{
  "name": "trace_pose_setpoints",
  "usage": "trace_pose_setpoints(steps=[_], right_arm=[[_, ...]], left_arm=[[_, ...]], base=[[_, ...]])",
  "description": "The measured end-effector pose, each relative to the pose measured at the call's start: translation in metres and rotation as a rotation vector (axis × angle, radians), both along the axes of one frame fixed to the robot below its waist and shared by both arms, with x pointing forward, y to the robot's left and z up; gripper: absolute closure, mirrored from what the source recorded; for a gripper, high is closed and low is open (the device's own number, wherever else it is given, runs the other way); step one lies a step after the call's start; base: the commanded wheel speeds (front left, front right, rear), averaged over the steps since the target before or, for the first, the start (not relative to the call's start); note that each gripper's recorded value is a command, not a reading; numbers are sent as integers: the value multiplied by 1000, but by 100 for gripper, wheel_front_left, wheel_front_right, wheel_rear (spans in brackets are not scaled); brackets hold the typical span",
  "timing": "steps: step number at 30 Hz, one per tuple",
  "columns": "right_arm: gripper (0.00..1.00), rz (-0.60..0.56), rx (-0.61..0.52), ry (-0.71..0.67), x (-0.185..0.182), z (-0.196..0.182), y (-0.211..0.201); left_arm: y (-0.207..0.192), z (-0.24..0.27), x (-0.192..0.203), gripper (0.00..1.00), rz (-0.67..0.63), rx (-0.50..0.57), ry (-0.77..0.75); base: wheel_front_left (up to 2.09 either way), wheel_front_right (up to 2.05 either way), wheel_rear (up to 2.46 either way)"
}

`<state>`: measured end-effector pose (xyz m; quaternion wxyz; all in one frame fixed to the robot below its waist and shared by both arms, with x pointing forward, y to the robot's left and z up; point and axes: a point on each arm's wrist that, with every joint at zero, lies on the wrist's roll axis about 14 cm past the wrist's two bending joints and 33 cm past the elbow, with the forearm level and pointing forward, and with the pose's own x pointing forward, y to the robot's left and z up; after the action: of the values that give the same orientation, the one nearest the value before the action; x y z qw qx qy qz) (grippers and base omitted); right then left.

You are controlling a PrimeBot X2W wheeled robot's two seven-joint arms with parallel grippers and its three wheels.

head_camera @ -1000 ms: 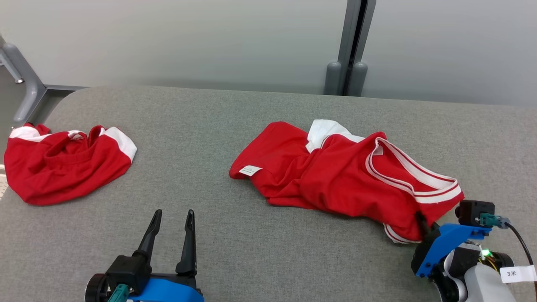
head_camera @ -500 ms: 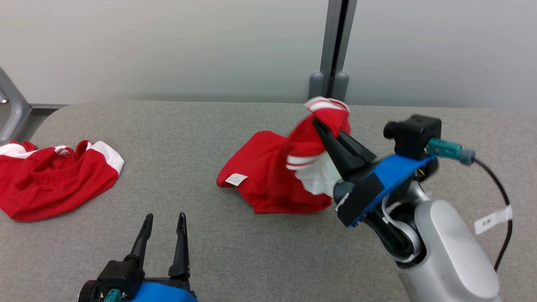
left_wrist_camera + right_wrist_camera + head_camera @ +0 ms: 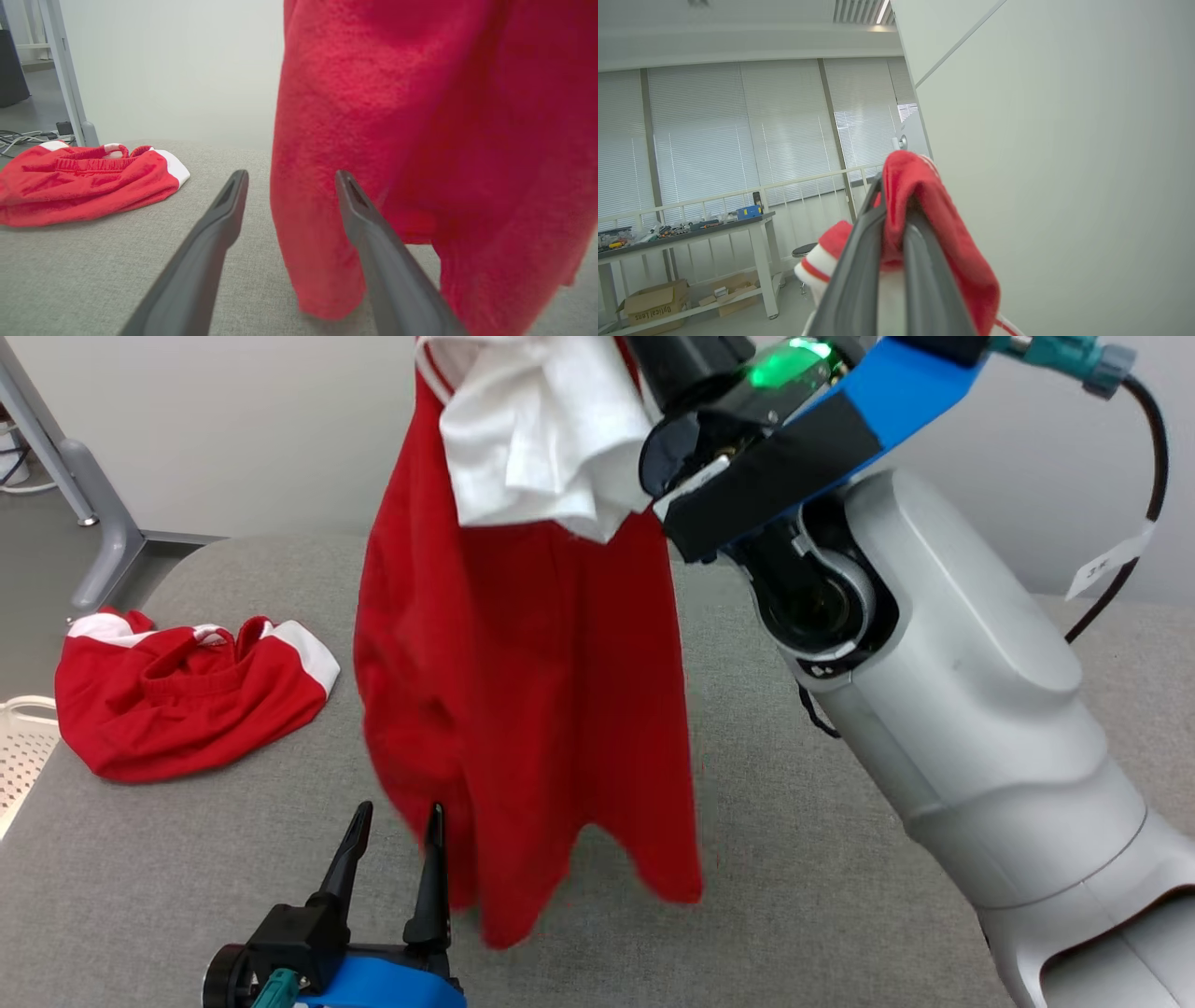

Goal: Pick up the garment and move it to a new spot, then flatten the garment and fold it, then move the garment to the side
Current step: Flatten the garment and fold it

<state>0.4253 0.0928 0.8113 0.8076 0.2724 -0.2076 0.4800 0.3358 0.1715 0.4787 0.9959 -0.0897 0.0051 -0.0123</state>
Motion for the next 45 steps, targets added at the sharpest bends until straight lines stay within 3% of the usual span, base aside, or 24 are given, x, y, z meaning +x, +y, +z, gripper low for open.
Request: trace_pose_setpoints(steps=[3, 6, 12, 18, 25, 32, 37, 43, 44, 45], right_arm=[[100, -64, 24, 3, 16, -2, -10], [100, -198, -14, 66, 47, -33, -37], [100, -524, -136, 354, 94, -163, -137], [100, -774, -206, 565, 75, -262, -237], [100, -856, -181, 653, 35, -288, -277], [100, -759, -196, 753, -18, -296, -273], [100, -844, -349, 818, -45, -315, -302], [100, -890, -513, 841, -21, -336, -304], [87, -893, -524, 835, -13, -337, -302], [0, -899, -545, 830, -6, -340, -301]], left_arm=[[3, 1, 1, 0, 12, 0, -2], [2, 0, 4, 0, 11, 2, 2], [-13, -5, 13, 0, -41, 0, 15], [-27, -6, 19, 0, -89, -3, 17], [-35, -4, 21, 0, -116, -4, 9], [-33, -6, 16, 0, -115, -2, 16], [-30, -8, 15, 0, -107, -1, 23], [-26, -7, 18, 0, -95, -2, 20], [-25, -8, 19, 0, -92, -2, 23], [-24, -9, 19, 0, -89, -2, 26]], base=[[0, 0, 0], [0, 0, 0], [0, 0, 0], [0, 0, 0], [0, 0, 0], [0, 0, 0], [0, 0, 0], [0, 0, 0], [0, 0, 0], [0, 0, 0]])
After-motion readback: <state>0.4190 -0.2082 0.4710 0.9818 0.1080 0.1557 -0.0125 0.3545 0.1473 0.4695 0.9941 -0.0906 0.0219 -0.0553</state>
